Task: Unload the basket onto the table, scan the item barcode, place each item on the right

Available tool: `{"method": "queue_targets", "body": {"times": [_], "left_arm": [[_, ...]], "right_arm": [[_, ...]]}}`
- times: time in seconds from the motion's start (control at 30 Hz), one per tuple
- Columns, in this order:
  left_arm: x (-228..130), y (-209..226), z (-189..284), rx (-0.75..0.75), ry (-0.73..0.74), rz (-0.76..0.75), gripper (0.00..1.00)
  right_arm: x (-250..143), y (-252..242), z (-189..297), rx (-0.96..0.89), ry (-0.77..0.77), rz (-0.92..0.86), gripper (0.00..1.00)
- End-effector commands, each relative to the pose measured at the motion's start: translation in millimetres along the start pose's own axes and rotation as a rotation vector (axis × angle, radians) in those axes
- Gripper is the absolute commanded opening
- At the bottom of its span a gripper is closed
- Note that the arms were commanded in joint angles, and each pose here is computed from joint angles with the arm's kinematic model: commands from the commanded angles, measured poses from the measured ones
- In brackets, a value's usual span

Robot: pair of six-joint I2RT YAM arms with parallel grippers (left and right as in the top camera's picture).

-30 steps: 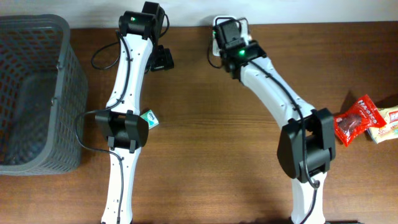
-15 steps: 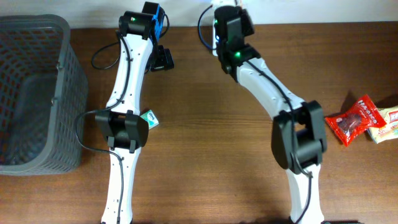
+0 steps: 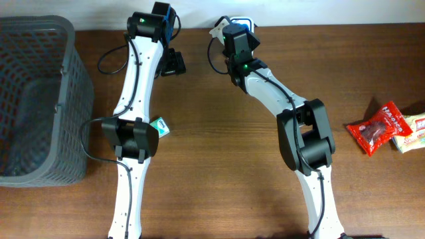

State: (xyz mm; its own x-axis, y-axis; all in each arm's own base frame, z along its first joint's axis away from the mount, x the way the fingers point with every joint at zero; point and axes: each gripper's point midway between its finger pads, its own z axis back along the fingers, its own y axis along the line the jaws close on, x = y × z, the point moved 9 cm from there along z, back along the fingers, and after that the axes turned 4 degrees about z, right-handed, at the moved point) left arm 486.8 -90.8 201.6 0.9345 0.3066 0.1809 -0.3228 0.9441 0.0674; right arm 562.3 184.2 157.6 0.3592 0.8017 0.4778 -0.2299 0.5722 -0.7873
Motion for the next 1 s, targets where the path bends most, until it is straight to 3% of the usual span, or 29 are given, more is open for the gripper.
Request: {"method": "queue_targets", "body": {"times": [0.0,0.17,0.4,0.63,0.73,0.83,0.97], "left_arm": [[-1.0,-1.3,-4.0,0.015,0.004,-0.011,0.99],[-1.0,-1.3,-4.0,0.015,0.004,-0.011,0.99],[-0.9,-1.3,-4.0,0.015,0.004,-0.011,0.99],[-1.0,-1.3,-4.0,0.015,0.004,-0.011,0.99],[-0.9,-1.3,-4.0,0.015,0.004,-0.011,0.99],[-0.9,-1.3,-4.0,0.015,0.004,-0.011,0.99],[-1.0,-1.3,-4.0,0.015,0.005,-0.011,0.99]], "right_arm": [[1.8,-23.4,6.3,-0.132,0.058,-0.033,0.04],[-6.8,-58.6,14.5,-0.235,0.136,-0.087,0.04],[-32.6,-144.1,50.5,-0.282,0.211,-0.339,0.04],[-136.4,-216.6,81.0,-0.315,0.527,-0.58,0.04],[-193.4,-229.3,87.6,-0.351,0.706,-0.711,0.04],[-259.0,-240.7,100.4,-0.42,0.889,-0.957,0.04],[-309.3,-254.2,113.3,-0.438,0.996,-1.102,0.04]]}}
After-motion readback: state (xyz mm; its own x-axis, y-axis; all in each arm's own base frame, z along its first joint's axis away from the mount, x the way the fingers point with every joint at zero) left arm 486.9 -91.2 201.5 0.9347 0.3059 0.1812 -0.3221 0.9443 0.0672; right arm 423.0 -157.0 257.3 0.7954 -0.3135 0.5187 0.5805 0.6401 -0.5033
